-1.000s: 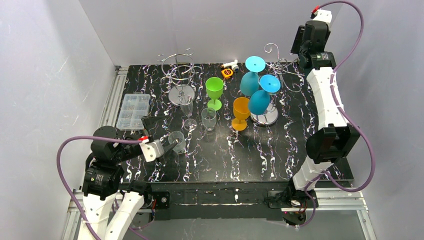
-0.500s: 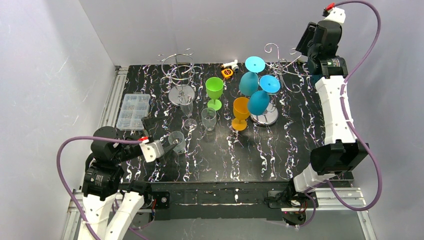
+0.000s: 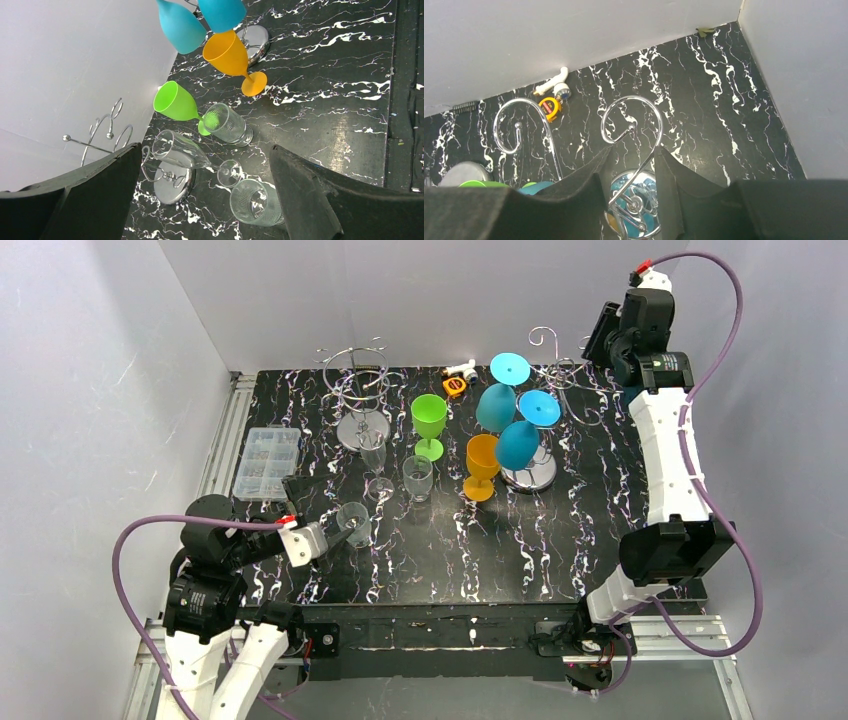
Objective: Place the wine glass upside down on the wine glass rack
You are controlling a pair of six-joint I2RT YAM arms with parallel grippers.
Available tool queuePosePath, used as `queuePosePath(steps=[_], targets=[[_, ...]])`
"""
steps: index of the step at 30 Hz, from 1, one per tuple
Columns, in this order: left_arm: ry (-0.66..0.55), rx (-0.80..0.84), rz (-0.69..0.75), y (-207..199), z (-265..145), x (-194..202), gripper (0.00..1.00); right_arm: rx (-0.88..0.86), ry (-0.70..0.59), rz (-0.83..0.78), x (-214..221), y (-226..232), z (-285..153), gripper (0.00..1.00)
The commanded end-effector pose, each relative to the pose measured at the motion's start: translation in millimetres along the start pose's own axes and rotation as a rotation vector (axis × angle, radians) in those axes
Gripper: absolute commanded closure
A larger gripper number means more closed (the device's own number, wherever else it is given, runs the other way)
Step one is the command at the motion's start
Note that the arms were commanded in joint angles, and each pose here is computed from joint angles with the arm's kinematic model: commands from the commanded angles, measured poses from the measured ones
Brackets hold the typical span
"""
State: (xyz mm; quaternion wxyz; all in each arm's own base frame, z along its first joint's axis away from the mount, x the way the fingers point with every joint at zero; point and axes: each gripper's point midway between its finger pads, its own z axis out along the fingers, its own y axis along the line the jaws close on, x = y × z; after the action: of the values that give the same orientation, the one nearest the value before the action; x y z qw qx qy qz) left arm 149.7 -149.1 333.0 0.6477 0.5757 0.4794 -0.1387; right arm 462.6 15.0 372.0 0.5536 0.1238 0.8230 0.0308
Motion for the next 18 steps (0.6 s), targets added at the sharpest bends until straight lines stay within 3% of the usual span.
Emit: queuePosePath(steps=[1,11,18], targets=[[-0.022,0.007,0.015,-0.3,-2.7,-10.5,0.02,-0.041,-0.012,0.016,-12.6,9.5,-4.7,0.56],[-0.022,0.003,0.021,1.0,-3.3,-11.7,0.02,-0.013,0.082,0.033,11.1,5.3,2.2,0.56],[-0.021,0.000,0.030,1.1,-3.9,-11.6,0.02,-0.024,0.067,0.064,9.0,7.6,-4.8,0.57]])
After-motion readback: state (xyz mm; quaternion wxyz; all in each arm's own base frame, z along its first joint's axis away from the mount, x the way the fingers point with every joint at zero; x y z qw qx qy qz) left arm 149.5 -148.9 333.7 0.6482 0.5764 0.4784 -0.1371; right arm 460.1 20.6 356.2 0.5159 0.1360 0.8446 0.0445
